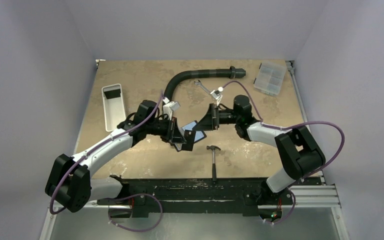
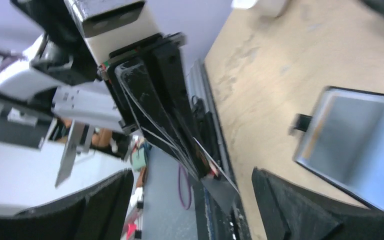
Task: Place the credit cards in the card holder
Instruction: Insert the credit card into the card holder.
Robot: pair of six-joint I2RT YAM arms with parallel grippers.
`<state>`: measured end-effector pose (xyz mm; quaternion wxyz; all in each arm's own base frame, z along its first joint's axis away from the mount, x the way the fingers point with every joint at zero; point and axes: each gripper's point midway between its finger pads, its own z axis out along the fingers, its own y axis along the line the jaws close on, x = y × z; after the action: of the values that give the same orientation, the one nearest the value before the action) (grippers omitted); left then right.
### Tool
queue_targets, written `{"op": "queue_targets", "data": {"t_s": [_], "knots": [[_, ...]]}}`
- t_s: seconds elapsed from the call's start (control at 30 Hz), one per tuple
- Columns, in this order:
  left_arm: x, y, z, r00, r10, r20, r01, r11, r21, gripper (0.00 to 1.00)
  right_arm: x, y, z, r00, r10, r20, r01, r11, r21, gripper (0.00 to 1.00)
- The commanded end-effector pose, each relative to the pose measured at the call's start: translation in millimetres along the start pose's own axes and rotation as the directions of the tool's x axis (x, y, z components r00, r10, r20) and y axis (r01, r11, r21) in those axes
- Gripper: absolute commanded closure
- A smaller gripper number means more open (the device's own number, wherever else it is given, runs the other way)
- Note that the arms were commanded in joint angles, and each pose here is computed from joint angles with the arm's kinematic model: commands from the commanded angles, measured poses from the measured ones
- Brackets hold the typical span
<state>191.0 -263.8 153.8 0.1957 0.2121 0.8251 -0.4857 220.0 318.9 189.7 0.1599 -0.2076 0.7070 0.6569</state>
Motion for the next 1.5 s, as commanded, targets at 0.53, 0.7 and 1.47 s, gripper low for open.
{"op": "queue_targets", "data": {"t_s": [0.53,0.7,1.47], "knots": [[-48.7,118.8,-10.7,0.866,-0.25,0.433,0.44,0.793,-0.422,1.0,-87.0,-128.7,-20.7,0.953,-0.136,0.271,0.013,0.912,0.41,0.4],[-49.0,135.5,-14.1,0.864,-0.234,0.446,0.454,0.745,-0.489,1.0,-81.9,-168.2,-27.7,0.953,-0.152,0.264,-0.018,0.838,0.545,0.66],[-94.6,104.0,-3.4,0.889,-0.192,0.415,0.351,0.869,-0.349,1.0,-15.1,-150.6,-24.5,0.975,-0.109,0.193,-0.038,0.777,0.629,0.52]]}}
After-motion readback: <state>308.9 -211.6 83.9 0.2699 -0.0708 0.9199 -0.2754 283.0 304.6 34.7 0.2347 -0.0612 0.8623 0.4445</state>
